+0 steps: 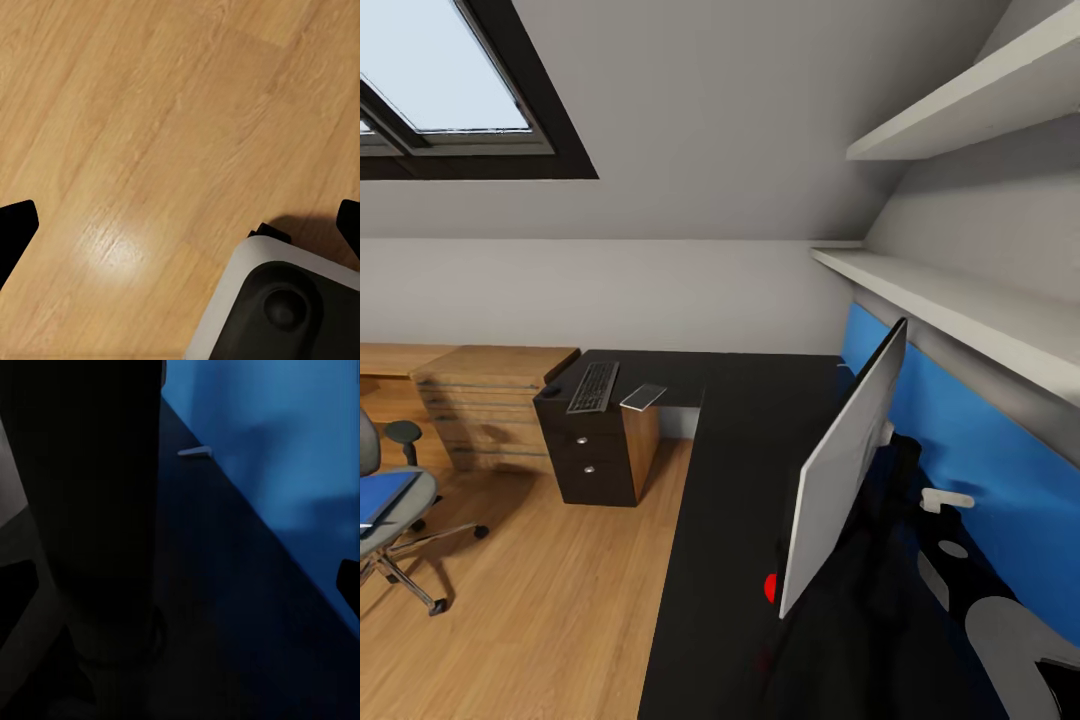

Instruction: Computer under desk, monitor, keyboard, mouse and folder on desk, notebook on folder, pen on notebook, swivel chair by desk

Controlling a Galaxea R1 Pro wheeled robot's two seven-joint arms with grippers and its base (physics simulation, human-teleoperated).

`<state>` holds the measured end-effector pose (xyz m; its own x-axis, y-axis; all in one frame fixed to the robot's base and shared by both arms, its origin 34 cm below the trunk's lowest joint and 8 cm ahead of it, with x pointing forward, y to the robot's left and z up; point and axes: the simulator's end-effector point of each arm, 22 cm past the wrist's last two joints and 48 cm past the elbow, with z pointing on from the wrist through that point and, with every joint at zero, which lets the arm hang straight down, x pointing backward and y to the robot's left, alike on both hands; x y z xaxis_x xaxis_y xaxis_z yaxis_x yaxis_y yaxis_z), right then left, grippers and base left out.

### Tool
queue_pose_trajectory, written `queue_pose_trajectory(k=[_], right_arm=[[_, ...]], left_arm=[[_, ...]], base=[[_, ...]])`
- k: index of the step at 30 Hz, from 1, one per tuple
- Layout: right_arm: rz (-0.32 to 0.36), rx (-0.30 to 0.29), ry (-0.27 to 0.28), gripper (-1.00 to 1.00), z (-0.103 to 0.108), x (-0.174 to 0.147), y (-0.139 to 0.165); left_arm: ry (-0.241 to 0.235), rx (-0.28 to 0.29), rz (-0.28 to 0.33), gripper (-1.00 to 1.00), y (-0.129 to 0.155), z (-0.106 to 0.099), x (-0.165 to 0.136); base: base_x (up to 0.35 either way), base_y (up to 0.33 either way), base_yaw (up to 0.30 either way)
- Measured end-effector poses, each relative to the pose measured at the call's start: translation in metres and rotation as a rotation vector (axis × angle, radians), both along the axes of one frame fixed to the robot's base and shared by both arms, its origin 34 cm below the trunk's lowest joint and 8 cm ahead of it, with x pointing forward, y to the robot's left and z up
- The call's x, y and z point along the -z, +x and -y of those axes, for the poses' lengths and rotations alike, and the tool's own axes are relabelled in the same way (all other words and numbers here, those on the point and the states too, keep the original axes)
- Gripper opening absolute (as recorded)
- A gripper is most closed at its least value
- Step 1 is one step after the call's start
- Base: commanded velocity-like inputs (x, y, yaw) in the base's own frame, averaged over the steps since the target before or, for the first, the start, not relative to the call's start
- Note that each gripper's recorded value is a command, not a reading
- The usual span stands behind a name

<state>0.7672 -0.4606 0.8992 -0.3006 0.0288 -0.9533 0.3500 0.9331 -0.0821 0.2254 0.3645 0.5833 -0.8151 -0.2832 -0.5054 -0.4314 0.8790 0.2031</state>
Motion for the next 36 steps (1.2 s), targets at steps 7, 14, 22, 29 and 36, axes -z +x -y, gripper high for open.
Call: queue_pose_trajectory(k=[7,14,22,29,36], right_arm=[[0.000,0.000,0.000,1.00,0.0000,0.0001,0.0000],[0.000,0.000,0.000,1.00,0.0000,0.0005,0.0004],[-0.001,-0.001,0.001,1.00,-0.0008,0.0008,0.0005],[-0.002,0.000,0.002,1.00,-0.0010,0.0011,0.0004],[-0.002,0.000,0.004,1.00,-0.0018,0.0014,0.0005]], left_arm=[[0.000,0.000,0.000,1.00,0.0001,0.0000,0.0000],[0.000,0.000,-0.001,1.00,0.0001,0.0000,0.0002],[0.000,0.000,-0.001,1.00,0.0001,-0.0001,0.0002],[0.000,-0.003,0.000,1.00,0.0000,-0.0004,0.0001],[0.001,-0.003,0.000,1.00,-0.0001,-0.0005,0.0001]], base=[[-0.017,0.000,0.000],[-0.261,0.000,0.000],[-0.328,0.051,0.000],[-0.335,0.115,0.000],[-0.319,0.164,0.000]])
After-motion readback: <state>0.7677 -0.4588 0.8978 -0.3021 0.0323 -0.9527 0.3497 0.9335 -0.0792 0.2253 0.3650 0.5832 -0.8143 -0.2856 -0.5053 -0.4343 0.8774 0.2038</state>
